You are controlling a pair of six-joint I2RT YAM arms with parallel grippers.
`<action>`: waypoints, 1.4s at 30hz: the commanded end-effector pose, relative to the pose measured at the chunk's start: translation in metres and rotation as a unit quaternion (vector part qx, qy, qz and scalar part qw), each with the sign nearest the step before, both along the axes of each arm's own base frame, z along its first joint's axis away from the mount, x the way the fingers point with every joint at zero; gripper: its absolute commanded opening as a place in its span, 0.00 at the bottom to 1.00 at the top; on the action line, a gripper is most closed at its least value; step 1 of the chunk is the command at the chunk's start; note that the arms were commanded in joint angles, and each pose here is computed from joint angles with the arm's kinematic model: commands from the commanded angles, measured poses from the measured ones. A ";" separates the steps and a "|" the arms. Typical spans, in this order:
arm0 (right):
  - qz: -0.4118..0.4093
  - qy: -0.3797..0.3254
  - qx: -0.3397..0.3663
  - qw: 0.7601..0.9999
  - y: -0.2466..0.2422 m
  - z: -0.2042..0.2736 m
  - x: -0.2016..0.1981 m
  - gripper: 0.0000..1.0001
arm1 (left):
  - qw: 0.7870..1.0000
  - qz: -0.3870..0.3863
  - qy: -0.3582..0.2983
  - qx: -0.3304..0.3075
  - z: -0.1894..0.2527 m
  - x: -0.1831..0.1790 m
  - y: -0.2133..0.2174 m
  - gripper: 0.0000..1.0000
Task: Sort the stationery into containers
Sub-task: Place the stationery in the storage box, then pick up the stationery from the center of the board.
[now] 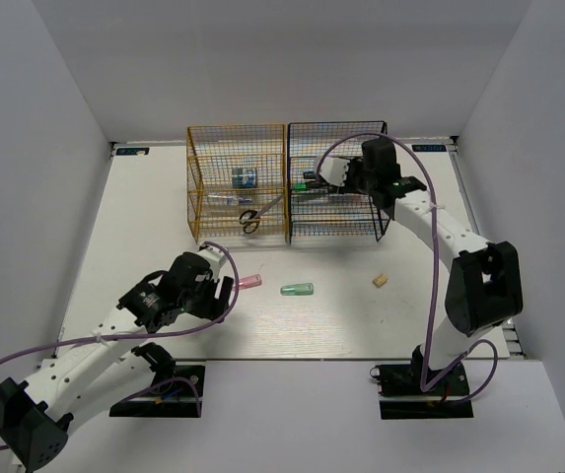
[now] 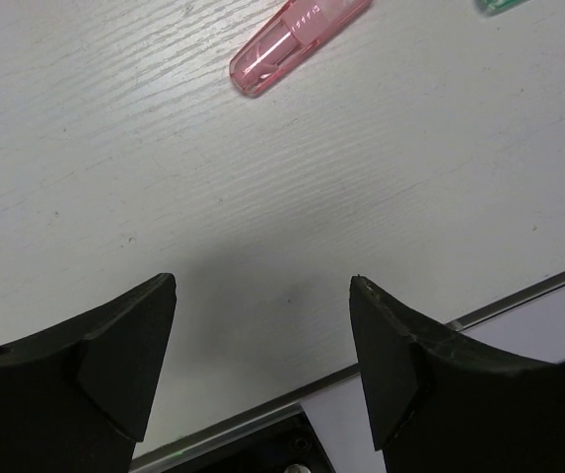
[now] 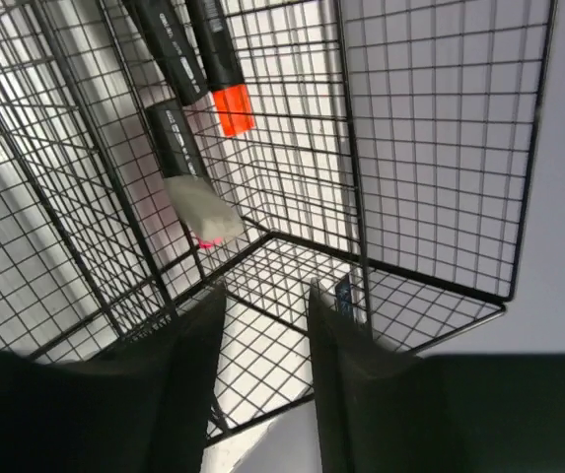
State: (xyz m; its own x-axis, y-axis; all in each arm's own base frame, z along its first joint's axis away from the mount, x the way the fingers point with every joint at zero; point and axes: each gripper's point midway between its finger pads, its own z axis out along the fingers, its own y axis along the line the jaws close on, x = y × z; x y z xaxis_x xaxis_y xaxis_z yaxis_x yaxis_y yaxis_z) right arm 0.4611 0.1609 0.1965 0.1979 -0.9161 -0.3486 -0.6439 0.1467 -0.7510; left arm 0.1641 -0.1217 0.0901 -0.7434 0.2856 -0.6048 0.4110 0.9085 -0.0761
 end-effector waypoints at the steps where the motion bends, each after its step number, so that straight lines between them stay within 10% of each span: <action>1: -0.036 -0.013 0.107 0.994 0.005 0.060 -0.008 0.17 | 1.000 -0.011 -0.005 -0.013 0.004 0.002 -0.006 0.79; 3: -0.074 0.015 0.166 0.983 0.006 0.063 -0.016 0.00 | 1.000 -0.011 0.002 -0.012 0.001 0.001 -0.006 0.64; 4: -0.091 0.008 0.177 0.980 0.001 0.072 -0.017 0.00 | 1.000 -0.016 0.004 -0.014 0.000 0.000 -0.008 0.34; 6: -0.201 0.066 0.254 0.944 -0.013 0.065 -0.031 0.00 | 1.000 -0.015 0.003 -0.015 0.002 0.001 -0.009 0.06; 10: -0.304 0.258 0.281 0.873 -0.030 0.058 -0.104 0.02 | 1.000 -0.016 0.004 -0.019 0.002 0.000 -0.009 0.00; 12: -0.309 0.310 0.276 0.856 -0.036 0.027 -0.133 0.53 | 1.000 -0.017 0.002 -0.019 0.002 -0.001 -0.009 0.06; 15: -0.317 0.335 0.255 0.850 -0.055 -0.012 -0.183 0.77 | 1.000 -0.017 0.001 -0.019 0.004 0.000 -0.009 0.55; 17: -0.329 0.345 0.231 0.848 -0.070 -0.042 -0.212 0.69 | 1.000 -0.019 0.002 -0.021 0.004 -0.001 -0.010 0.82; 19: -0.339 0.325 0.221 0.855 -0.081 -0.050 -0.216 0.61 | 1.000 -0.019 0.004 -0.021 0.003 -0.001 -0.010 0.85; 42: -0.289 0.263 0.208 0.897 -0.081 -0.172 -0.183 0.69 | 1.000 -0.019 0.012 -0.014 0.000 -0.002 -0.009 0.86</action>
State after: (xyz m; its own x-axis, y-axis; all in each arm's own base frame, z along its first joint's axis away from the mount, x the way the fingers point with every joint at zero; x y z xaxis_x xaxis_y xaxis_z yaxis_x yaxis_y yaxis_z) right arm 0.2557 0.0822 0.0178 -0.5922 -0.5905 -0.5482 -0.6501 0.7521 -0.1079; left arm 0.1597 -0.1274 0.0861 -0.7541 0.3042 -0.5820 0.4376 0.8936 -0.1001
